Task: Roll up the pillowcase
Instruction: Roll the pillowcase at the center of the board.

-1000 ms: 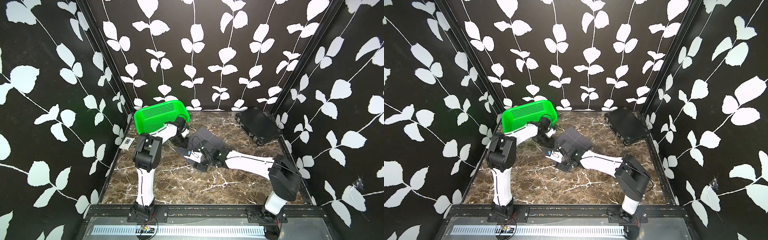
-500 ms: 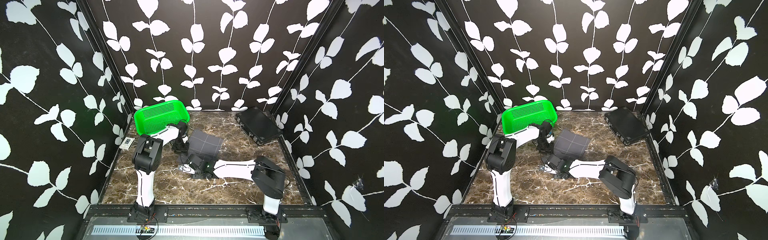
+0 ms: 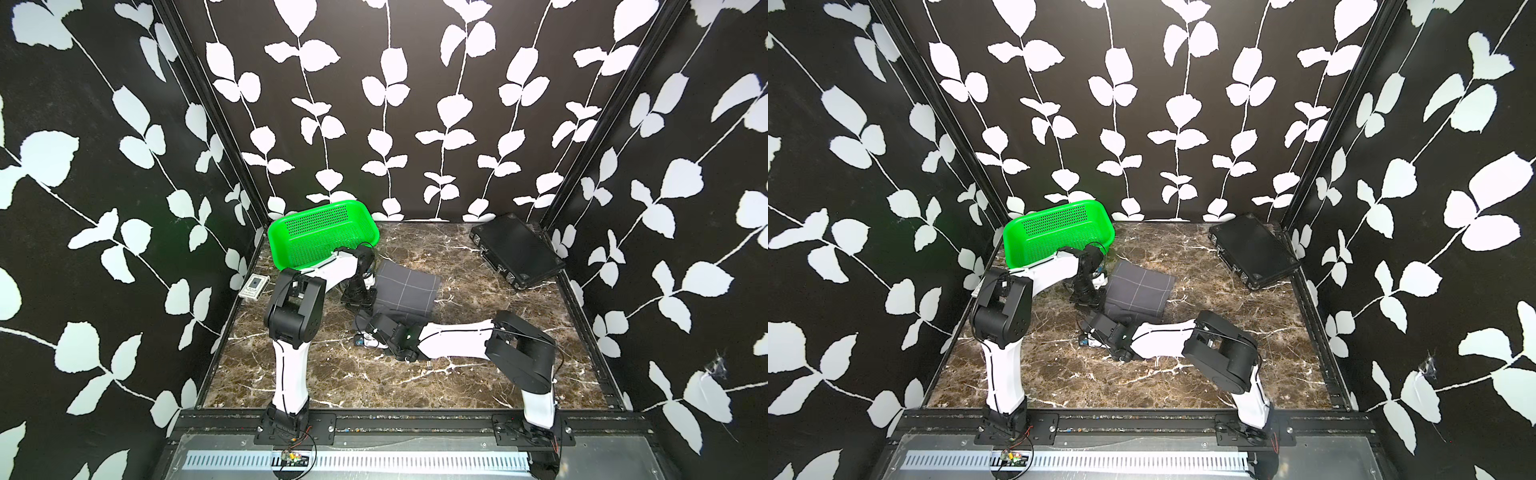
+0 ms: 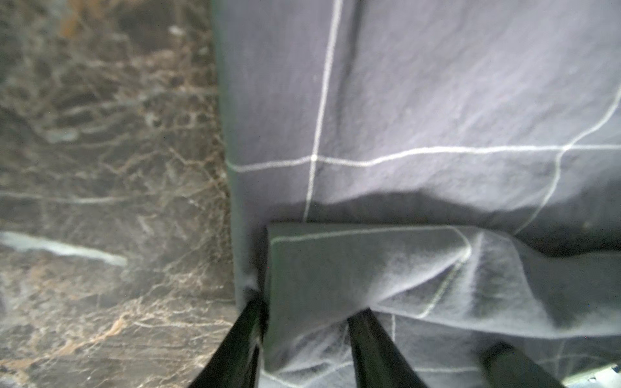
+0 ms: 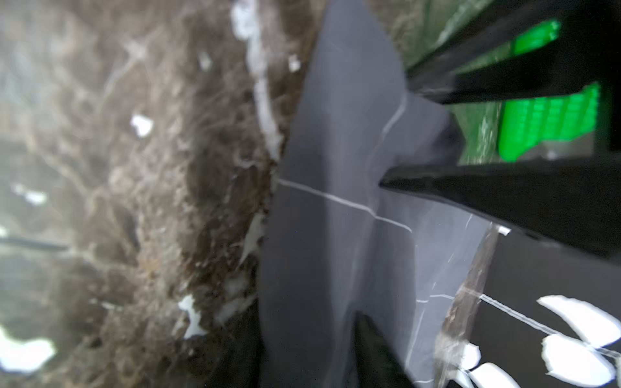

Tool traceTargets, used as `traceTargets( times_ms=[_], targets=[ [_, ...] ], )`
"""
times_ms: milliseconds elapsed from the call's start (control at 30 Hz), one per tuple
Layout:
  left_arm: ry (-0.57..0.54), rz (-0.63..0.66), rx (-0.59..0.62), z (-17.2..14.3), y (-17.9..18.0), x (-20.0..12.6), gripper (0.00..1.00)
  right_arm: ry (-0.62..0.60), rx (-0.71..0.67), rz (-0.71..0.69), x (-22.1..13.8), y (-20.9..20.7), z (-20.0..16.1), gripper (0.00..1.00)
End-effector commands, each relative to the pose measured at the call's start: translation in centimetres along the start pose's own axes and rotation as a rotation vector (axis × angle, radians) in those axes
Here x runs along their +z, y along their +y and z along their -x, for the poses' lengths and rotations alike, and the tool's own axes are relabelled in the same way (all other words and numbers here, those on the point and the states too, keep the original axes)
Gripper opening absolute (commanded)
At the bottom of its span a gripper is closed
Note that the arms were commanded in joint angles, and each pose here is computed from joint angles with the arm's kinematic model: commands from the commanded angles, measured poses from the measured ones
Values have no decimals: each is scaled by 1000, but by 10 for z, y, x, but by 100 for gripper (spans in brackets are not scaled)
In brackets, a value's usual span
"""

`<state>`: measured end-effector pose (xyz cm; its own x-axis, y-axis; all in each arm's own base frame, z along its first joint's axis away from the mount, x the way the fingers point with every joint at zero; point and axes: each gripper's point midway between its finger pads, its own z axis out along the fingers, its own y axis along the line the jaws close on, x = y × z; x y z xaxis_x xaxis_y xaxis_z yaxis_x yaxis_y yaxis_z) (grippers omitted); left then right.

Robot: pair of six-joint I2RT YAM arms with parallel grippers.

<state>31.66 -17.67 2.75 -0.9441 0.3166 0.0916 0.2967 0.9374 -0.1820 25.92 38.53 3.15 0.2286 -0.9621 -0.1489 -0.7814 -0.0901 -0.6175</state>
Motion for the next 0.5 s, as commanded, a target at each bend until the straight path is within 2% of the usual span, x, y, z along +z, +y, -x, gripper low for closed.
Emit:
traceTargets(
  times_ms=[0,100,167,200,333,467],
  targets=[
    [14,42,22,-8,4,-12,46,-19,-2,0,-4,-4,3,25],
    [4,59,29,-8,6,-18,48,-34,15,48,-10,3,5,15],
    [-13,64,38,-6,5,-24,50,-39,34,85,-15,9,3,3],
    [-25,72,43,-4,5,-28,51,-49,50,104,-18,11,3,0],
    [-81,128,98,4,4,-49,56,-101,110,192,-35,19,10,0],
    [-135,190,162,17,0,-66,59,-132,179,350,-55,37,18,0]
  ],
)
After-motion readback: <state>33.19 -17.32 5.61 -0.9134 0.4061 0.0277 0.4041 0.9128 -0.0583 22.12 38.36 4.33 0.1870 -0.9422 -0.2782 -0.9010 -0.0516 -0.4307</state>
